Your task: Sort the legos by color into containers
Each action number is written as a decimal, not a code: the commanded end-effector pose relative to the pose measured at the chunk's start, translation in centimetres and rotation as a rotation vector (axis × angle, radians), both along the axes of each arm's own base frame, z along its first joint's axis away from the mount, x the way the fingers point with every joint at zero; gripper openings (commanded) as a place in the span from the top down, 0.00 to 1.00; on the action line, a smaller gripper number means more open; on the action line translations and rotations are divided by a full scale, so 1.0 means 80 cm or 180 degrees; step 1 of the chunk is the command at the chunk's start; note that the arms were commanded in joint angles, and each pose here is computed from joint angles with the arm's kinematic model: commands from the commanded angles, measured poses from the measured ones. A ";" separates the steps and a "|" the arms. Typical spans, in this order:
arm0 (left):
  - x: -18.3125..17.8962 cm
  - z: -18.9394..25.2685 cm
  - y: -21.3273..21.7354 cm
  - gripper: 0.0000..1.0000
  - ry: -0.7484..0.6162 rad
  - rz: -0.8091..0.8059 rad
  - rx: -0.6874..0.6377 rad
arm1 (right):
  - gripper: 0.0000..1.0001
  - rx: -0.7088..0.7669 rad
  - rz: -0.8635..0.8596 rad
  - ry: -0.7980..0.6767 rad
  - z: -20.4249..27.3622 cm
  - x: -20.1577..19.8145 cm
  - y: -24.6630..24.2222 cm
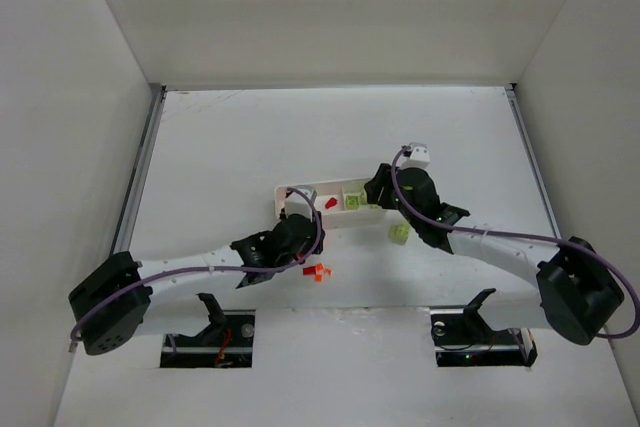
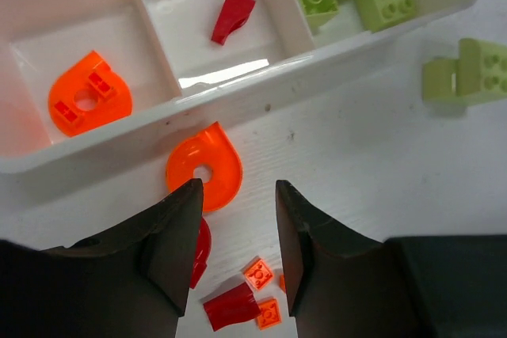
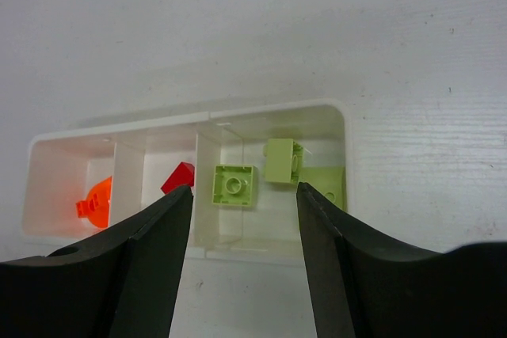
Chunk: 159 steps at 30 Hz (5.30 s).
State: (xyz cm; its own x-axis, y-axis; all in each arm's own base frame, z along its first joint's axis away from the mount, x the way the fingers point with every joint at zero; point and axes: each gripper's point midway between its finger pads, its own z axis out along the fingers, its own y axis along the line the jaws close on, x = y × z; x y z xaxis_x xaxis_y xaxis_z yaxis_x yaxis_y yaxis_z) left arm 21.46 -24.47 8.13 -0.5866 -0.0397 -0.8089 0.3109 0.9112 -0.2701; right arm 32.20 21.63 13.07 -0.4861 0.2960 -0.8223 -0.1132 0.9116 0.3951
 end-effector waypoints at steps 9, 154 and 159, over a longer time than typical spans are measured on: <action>0.016 -0.022 0.032 0.65 0.0143 0.0558 -0.0239 | 0.38 0.0139 0.0024 -0.0218 0.031 0.007 0.012; 0.014 0.200 0.005 0.37 -0.1301 -0.0304 -0.1660 | 0.81 0.0584 0.0402 0.0339 0.084 -0.082 0.034; -0.014 0.213 -0.020 0.32 -0.1404 -0.0692 -0.1744 | 0.81 0.1279 0.0813 0.0543 0.118 -0.081 0.071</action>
